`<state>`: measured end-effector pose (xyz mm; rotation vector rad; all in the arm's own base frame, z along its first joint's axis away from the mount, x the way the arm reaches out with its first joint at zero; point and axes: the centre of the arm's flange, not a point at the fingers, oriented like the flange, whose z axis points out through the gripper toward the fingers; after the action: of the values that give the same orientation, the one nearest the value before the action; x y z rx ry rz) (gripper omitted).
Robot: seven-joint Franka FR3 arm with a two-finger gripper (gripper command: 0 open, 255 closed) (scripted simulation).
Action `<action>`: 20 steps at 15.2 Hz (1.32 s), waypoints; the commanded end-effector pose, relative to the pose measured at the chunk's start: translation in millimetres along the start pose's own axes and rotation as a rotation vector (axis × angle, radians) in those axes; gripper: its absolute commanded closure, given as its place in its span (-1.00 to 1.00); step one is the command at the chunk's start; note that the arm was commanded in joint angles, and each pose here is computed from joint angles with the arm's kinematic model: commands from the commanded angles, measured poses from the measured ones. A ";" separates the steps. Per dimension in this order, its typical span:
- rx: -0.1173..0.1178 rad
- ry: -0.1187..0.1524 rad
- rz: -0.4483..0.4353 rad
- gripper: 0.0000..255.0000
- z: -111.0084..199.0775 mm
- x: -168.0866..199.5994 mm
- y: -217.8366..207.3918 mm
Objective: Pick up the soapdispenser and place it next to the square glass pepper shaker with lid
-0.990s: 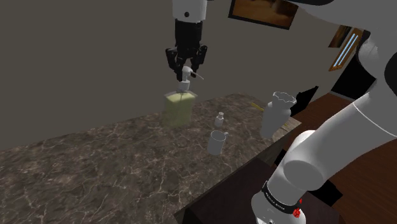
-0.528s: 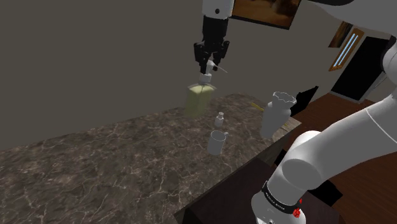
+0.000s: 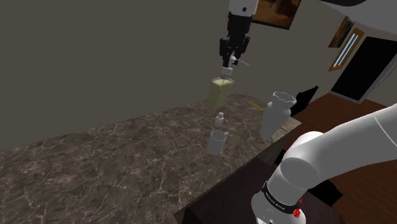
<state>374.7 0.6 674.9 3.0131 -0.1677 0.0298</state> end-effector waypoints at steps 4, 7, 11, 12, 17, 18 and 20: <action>0.000 0.000 -0.002 1.00 -7.4 -7.3 63.5; 0.000 0.000 -0.002 1.00 -10.8 -11.4 102.8; 0.000 0.000 -0.002 1.00 -15.3 -16.9 155.1; 0.000 0.000 -0.002 1.00 -16.4 -18.3 168.2; 0.000 0.000 -0.002 1.00 -15.7 -23.9 219.6; 0.000 0.000 -0.002 1.00 -10.4 -24.0 219.0; 0.000 0.000 -0.002 1.00 0.1 -24.3 217.7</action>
<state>327.7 -210.9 705.3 3.0133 -0.1656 0.0285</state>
